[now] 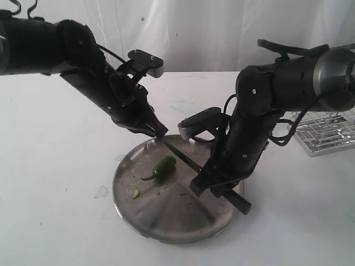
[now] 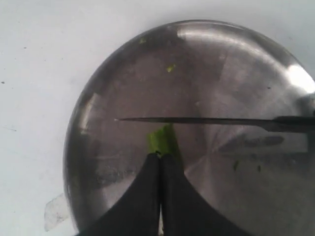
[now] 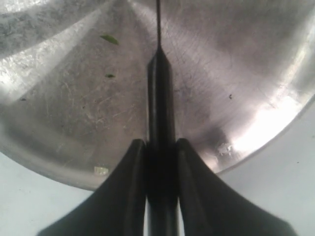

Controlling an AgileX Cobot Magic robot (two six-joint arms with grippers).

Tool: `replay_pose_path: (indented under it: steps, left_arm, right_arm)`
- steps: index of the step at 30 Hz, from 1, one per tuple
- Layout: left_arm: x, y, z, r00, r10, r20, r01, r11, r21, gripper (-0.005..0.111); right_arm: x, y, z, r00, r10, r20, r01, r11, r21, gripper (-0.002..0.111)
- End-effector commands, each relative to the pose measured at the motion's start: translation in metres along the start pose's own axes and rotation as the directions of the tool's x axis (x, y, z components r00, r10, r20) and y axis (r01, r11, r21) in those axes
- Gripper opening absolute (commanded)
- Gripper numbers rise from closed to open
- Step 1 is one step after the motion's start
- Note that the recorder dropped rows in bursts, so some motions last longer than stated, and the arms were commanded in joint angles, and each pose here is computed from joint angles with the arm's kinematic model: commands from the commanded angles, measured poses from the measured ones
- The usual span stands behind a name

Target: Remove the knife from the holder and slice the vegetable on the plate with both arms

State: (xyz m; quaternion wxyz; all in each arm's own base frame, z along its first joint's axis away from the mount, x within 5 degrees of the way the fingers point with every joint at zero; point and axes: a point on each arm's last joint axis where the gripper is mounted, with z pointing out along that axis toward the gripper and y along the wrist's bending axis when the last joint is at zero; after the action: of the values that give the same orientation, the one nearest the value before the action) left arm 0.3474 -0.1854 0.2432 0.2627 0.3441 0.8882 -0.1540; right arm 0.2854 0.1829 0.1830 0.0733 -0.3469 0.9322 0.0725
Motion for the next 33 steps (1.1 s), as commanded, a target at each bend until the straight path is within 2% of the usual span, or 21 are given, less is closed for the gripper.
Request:
replay_pose_path:
  steps: [1,6,11,20,33]
  left_arm:
    - [0.003,0.002,0.008,0.996,-0.026,0.088,0.029,0.999,-0.028,0.000]
    - [0.001,0.005,0.009,0.992,-0.025,0.123,0.032,0.998,-0.056,0.000]
    - [0.001,0.005,0.009,0.992,0.023,0.122,-0.015,0.998,-0.066,0.000]
    - [0.014,0.015,0.047,0.998,-0.026,0.061,0.030,0.997,-0.066,0.000]
    - [0.011,0.017,0.047,0.996,-0.023,0.090,0.031,0.996,-0.089,0.000]
  right_arm:
    - [-0.005,0.007,-0.001,0.999,-0.041,0.031,0.041,0.999,0.006,0.000]
    - [-0.006,0.014,0.009,0.996,-0.092,-0.006,0.092,0.995,0.032,0.000]
    - [-0.008,0.011,0.009,0.998,-0.065,-0.006,0.065,0.995,0.071,0.000]
    - [-0.009,0.011,0.009,0.998,-0.063,0.005,0.063,0.995,0.073,0.000]
    - [-0.009,0.010,0.014,0.998,-0.062,-0.008,0.062,0.996,0.070,0.000]
